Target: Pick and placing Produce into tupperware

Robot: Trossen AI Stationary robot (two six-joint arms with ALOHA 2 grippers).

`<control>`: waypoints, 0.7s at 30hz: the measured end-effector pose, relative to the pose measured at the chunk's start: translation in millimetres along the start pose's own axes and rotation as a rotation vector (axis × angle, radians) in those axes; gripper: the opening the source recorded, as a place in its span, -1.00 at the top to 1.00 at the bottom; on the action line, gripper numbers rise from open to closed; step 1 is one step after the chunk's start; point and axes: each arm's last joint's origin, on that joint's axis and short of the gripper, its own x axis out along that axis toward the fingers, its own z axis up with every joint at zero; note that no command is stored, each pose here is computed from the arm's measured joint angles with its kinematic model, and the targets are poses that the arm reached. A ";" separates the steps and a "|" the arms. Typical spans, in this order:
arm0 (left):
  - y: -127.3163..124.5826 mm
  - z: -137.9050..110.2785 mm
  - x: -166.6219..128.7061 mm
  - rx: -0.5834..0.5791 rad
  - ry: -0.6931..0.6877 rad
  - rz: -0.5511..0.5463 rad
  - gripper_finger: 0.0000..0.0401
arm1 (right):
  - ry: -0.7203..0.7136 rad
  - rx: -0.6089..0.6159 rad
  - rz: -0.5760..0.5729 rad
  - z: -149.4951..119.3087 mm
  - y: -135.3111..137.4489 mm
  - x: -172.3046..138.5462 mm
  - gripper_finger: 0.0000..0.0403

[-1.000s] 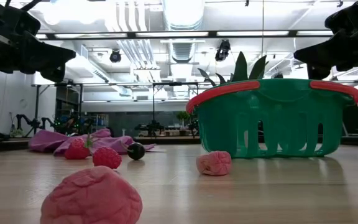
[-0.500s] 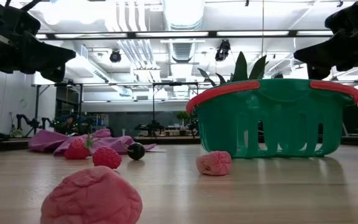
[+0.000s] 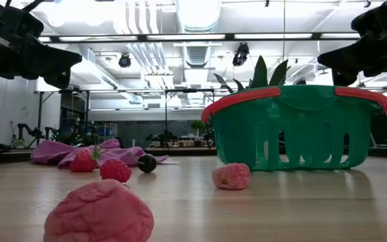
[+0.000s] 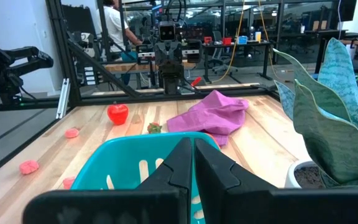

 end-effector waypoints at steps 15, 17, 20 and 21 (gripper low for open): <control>0.8 21.2 -2.4 -0.009 -0.222 0.025 0.99 | -0.216 0.005 -0.006 20.5 0.5 -2.3 0.96; 1.0 24.2 -3.3 -0.008 -0.254 0.029 0.99 | -0.265 0.010 -0.003 25.2 0.7 -3.4 0.96; 1.0 24.3 -3.3 -0.005 -0.254 0.030 0.99 | -0.317 0.032 0.004 30.0 1.0 -4.9 0.96; 1.0 24.3 -3.2 -0.005 -0.254 0.030 0.99 | -0.324 0.046 0.007 30.7 1.0 -5.2 0.96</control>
